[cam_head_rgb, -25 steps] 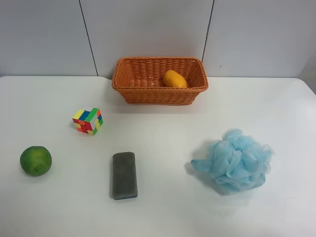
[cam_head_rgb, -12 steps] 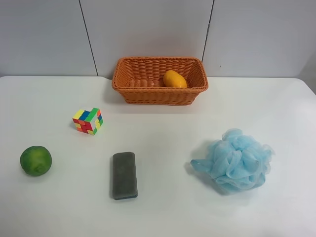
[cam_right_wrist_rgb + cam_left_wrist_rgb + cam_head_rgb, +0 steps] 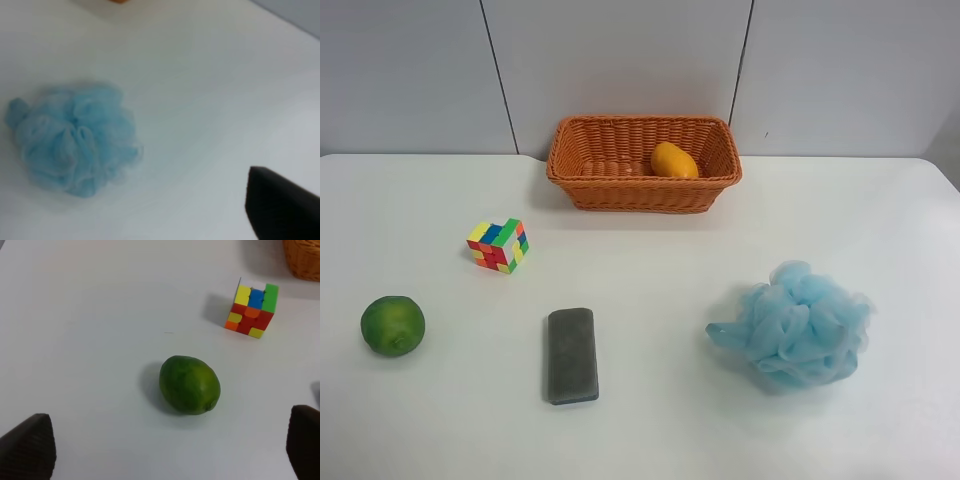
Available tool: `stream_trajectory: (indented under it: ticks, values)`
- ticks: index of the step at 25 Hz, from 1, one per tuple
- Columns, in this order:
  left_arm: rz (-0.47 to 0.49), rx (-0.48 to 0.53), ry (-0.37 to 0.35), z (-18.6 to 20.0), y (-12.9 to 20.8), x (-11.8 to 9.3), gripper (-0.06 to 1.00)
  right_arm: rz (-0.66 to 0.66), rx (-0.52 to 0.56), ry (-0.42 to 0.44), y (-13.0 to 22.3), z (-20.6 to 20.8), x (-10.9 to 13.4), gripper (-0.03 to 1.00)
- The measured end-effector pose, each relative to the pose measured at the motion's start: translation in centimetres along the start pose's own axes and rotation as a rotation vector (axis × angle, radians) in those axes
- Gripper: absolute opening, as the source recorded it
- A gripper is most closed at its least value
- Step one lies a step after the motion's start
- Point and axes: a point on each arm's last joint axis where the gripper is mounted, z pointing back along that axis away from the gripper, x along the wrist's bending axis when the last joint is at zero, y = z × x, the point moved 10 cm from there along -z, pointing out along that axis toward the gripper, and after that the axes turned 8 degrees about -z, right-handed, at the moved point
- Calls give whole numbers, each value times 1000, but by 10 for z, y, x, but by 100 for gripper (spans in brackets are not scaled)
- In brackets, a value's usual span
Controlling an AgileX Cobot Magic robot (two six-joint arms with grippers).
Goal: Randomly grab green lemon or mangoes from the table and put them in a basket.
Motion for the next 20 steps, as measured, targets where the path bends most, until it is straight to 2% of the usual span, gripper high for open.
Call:
stream_trajectory:
  ticks: [4, 7, 16, 20]
  values:
    - [0, 0, 0, 0, 0, 0, 90, -170, -55, 65, 25, -14, -10, 99]
    - [0, 0, 0, 0, 0, 0, 90, -235, -111, 101, 38, -19, -15, 99]
    - [0, 0, 0, 0, 0, 0, 90, -283, -274, 164, 40, 3, -22, 99]
    - [0, 0, 0, 0, 0, 0, 90, -295, -257, 169, 55, 6, -19, 99]
